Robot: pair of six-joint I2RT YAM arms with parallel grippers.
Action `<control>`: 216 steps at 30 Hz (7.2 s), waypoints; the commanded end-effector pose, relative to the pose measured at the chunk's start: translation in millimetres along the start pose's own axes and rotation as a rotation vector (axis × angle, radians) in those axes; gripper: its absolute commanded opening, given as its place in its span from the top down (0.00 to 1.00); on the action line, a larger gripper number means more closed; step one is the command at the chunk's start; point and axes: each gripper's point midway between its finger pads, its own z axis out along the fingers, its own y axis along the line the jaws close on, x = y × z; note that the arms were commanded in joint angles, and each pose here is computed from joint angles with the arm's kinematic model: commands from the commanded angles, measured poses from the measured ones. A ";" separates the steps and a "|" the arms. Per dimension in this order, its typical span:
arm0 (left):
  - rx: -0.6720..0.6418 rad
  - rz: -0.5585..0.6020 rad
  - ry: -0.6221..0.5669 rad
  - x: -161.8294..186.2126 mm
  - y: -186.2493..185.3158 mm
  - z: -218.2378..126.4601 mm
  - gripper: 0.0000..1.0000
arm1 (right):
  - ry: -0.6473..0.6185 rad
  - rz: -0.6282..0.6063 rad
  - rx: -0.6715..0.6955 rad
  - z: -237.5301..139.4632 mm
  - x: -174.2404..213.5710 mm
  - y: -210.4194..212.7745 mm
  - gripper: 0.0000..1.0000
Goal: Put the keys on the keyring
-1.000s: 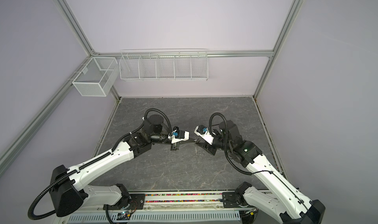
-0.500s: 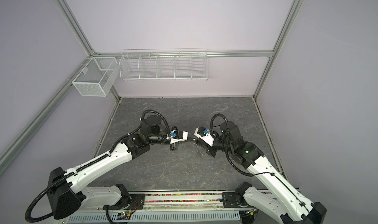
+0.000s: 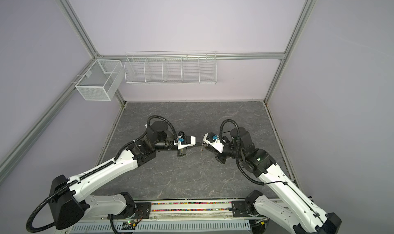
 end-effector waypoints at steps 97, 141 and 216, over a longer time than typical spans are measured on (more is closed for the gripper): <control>-0.054 -0.151 -0.245 -21.6 18.8 -5.6 1.00 | 0.037 -0.434 0.205 -9.5 -18.9 -16.9 0.75; -0.123 -0.210 -0.290 -17.3 30.9 -5.7 1.00 | 0.056 -0.423 0.306 -6.5 -22.8 -30.9 0.89; -0.132 -0.047 -0.372 -23.2 24.2 -5.5 1.00 | 0.079 -0.167 0.008 13.4 -20.3 -7.5 0.82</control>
